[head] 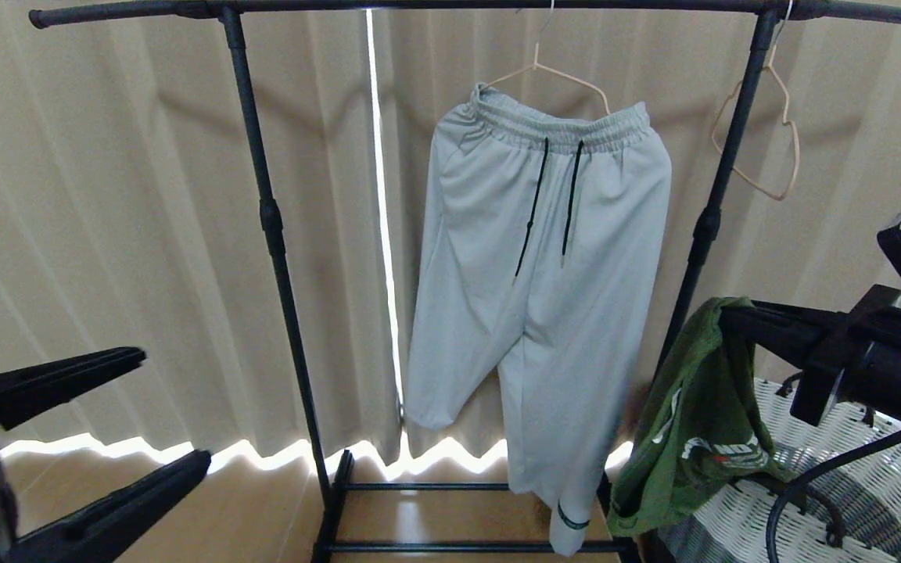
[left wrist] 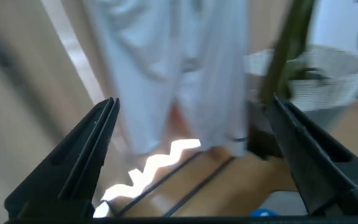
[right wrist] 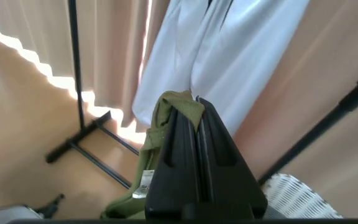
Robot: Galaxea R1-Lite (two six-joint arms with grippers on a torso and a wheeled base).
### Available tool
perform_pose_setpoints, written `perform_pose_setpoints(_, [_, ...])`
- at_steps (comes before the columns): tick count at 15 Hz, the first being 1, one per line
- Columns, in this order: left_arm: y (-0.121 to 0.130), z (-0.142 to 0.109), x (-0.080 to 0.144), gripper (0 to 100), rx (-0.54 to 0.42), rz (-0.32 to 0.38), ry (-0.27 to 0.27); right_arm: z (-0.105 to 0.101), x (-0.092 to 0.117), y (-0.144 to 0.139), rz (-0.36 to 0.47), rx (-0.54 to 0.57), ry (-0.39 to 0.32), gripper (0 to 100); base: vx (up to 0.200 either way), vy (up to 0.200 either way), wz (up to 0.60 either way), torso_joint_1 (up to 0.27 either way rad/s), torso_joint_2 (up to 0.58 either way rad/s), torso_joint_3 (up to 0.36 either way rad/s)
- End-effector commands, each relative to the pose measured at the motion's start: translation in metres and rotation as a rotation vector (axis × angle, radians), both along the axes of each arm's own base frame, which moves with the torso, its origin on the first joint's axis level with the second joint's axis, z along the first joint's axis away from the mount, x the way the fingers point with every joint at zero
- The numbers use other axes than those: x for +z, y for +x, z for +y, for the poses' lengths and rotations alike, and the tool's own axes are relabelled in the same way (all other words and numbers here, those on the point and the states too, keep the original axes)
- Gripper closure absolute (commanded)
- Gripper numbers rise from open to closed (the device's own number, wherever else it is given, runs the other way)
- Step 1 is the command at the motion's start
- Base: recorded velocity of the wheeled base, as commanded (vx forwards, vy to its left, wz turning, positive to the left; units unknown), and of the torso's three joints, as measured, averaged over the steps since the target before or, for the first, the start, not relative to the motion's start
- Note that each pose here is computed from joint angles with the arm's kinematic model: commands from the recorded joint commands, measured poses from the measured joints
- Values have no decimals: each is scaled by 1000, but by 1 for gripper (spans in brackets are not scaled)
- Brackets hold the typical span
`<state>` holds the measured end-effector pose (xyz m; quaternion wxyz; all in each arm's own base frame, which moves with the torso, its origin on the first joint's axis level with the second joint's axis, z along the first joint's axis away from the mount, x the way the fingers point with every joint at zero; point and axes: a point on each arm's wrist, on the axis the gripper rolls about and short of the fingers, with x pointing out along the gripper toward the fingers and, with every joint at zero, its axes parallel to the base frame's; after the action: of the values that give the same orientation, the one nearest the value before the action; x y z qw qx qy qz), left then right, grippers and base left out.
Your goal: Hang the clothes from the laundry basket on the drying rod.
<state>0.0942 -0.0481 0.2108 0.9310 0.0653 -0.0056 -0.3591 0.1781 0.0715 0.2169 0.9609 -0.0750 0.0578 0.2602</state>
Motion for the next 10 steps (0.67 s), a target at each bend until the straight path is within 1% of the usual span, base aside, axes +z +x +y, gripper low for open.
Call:
perform_pose_setpoints(1, [46,-68,-24,0,-137,164,42,3,5,1,-7,13,20,100,0,0,0,0,0,0])
perform_pose_setpoints(2, [48,-83,-31,0,-160,194,29,4,5,1,-8,14,24,100,0,0,0,0,0,0])
perform_pose_setpoints(3, [48,-101,-38,0,-190,230,2,4,5,1,-6,17,28,100,0,0,0,0,0,0])
perform_pose_setpoints(4, [51,-134,-52,0,-213,271,-37,10,7,-1,-3,42,58,100,0,0,0,0,0,0])
perform_pose_setpoints(5, [53,-144,-58,0,-211,270,-38,10,9,-2,-6,44,70,100,0,0,0,0,0,0])
perform_pose_setpoints(6, [60,-169,-74,0,-192,266,-30,10,11,-2,-10,43,82,100,0,0,0,0,0,0])
perform_pose_setpoints(7, [62,-181,-82,0,-204,276,-16,10,12,-2,-12,45,83,100,0,0,0,0,0,0])
perform_pose_setpoints(8, [63,-186,-85,0,-211,282,-10,11,12,-1,-12,46,83,100,0,0,0,0,0,0])
perform_pose_setpoints(9, [67,-205,-93,0,-229,291,3,11,14,-1,-17,66,89,100,0,0,0,0,0,0])
perform_pose_setpoints(10, [69,-212,-94,0,-235,289,2,12,15,-1,-18,72,90,100,0,0,0,0,0,0])
